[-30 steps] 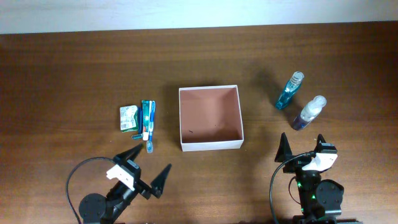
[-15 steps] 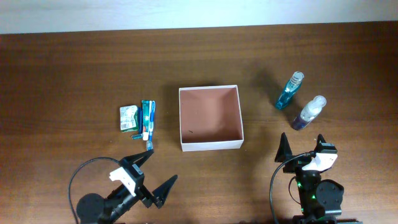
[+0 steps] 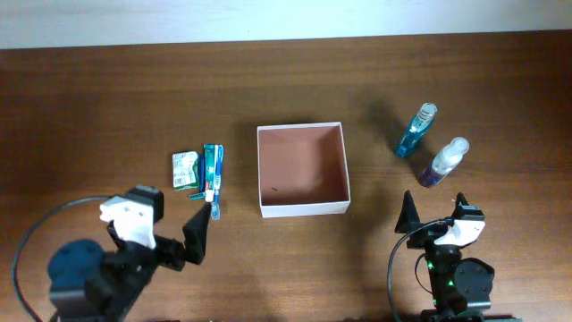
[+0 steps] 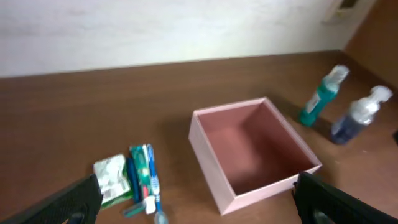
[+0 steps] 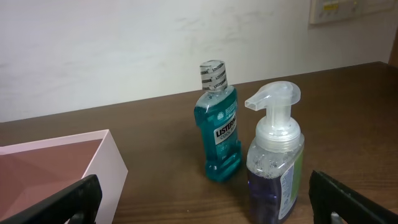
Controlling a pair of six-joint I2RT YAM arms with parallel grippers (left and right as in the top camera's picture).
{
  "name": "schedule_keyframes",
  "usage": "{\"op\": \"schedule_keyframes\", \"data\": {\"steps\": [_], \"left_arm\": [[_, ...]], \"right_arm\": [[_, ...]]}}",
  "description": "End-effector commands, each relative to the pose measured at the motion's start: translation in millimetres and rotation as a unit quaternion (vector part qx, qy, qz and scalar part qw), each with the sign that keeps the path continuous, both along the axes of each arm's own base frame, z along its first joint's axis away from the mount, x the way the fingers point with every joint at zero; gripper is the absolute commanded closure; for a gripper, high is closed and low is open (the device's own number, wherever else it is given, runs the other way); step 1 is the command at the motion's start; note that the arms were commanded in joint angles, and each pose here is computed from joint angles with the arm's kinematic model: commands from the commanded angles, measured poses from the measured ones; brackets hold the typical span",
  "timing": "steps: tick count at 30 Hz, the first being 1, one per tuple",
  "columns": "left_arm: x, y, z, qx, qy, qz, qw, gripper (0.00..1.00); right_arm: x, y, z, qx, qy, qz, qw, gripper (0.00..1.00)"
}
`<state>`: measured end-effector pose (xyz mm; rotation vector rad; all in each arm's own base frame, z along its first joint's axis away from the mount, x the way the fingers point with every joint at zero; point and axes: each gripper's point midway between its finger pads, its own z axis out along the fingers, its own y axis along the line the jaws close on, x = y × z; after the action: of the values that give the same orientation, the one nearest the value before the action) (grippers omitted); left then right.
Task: Pack container
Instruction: 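Move the left gripper over the green-and-white soap pack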
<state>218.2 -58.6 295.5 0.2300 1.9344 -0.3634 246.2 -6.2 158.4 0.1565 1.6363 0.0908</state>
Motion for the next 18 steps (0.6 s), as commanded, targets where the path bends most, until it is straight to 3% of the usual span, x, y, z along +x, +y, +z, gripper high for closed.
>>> {"op": "schedule_keyframes", "data": {"steps": [1,8,13,18], "left_arm": [[6,7,-12,0.019,0.030,0.014,0.999,0.01],[12,21,-17,0.036,0.038,0.052,0.997,0.01],[20,60,-32,0.032,0.080,0.179,0.980,0.01],[39,68,-59,0.025,0.139,0.209,0.968,0.02]], "right_arm": [[0,-2,-2,0.004,0.002,-0.005,1.000,0.02],[0,-2,-2,0.004,0.002,-0.005,1.000,0.02],[0,-2,-2,0.004,0.002,-0.005,1.000,0.02],[0,-2,-2,0.004,0.002,-0.005,1.000,0.02]]}}
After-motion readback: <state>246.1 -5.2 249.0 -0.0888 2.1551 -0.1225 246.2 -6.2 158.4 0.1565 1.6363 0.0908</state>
